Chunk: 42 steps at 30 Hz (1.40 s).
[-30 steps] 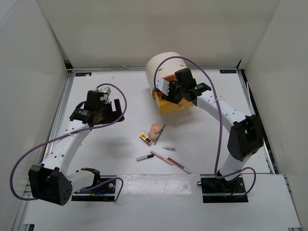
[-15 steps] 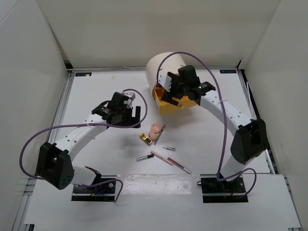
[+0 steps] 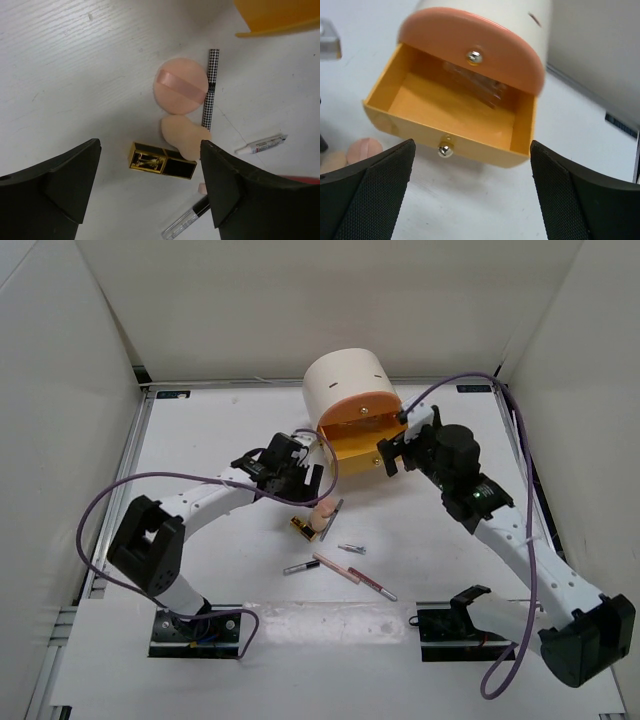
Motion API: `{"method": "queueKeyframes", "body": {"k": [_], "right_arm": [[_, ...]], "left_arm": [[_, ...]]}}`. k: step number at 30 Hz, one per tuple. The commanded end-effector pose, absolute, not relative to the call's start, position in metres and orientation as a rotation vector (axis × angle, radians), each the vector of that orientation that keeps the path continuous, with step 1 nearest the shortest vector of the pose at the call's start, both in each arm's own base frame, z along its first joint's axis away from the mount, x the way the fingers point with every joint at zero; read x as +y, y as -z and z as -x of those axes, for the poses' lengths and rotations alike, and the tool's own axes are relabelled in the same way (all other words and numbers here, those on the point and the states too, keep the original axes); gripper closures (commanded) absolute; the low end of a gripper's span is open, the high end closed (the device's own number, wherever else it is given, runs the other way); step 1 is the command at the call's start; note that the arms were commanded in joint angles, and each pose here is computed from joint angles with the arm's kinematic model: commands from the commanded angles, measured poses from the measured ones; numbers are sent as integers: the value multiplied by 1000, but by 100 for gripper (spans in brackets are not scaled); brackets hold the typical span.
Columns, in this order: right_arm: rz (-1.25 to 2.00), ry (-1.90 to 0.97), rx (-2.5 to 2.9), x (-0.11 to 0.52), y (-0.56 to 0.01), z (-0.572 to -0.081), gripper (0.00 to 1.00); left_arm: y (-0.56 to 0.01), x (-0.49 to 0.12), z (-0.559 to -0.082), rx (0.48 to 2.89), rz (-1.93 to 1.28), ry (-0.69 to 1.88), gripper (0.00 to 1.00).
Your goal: Organize the makeup
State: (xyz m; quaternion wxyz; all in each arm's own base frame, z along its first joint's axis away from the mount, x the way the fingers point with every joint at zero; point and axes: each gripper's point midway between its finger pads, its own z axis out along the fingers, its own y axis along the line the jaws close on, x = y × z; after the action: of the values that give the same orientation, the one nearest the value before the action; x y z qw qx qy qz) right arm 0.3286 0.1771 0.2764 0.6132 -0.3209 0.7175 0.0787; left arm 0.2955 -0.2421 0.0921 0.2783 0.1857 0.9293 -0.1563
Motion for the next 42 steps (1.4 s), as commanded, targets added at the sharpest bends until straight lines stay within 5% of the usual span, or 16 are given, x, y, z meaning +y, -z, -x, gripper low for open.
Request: {"method": "queueKeyframes", "body": {"k": [1, 3, 13, 24, 32, 39, 42], "right_arm": [[305, -160, 1677, 140, -300, -337, 3], [288, -121, 1715, 131, -293, -332, 3], [265, -42, 1851, 109, -260, -311, 2], [188, 23, 1827, 83, -267, -295, 2], [183, 27, 1816, 81, -271, -294, 2], [186, 10, 1804, 83, -275, -293, 2], [192, 6, 1808, 84, -273, -293, 2]], "left_arm": [[-97, -262, -313, 2429, -535, 462, 13], [-89, -268, -310, 2456, -552, 495, 22], [-70, -288, -314, 2448, -565, 559, 27], [-28, -284, -313, 2506, -476, 320, 46], [-30, -282, -290, 2460, -435, 395, 47], [-10, -282, -289, 2473, -425, 324, 59], [-14, -283, -290, 2464, -407, 316, 72]]}}
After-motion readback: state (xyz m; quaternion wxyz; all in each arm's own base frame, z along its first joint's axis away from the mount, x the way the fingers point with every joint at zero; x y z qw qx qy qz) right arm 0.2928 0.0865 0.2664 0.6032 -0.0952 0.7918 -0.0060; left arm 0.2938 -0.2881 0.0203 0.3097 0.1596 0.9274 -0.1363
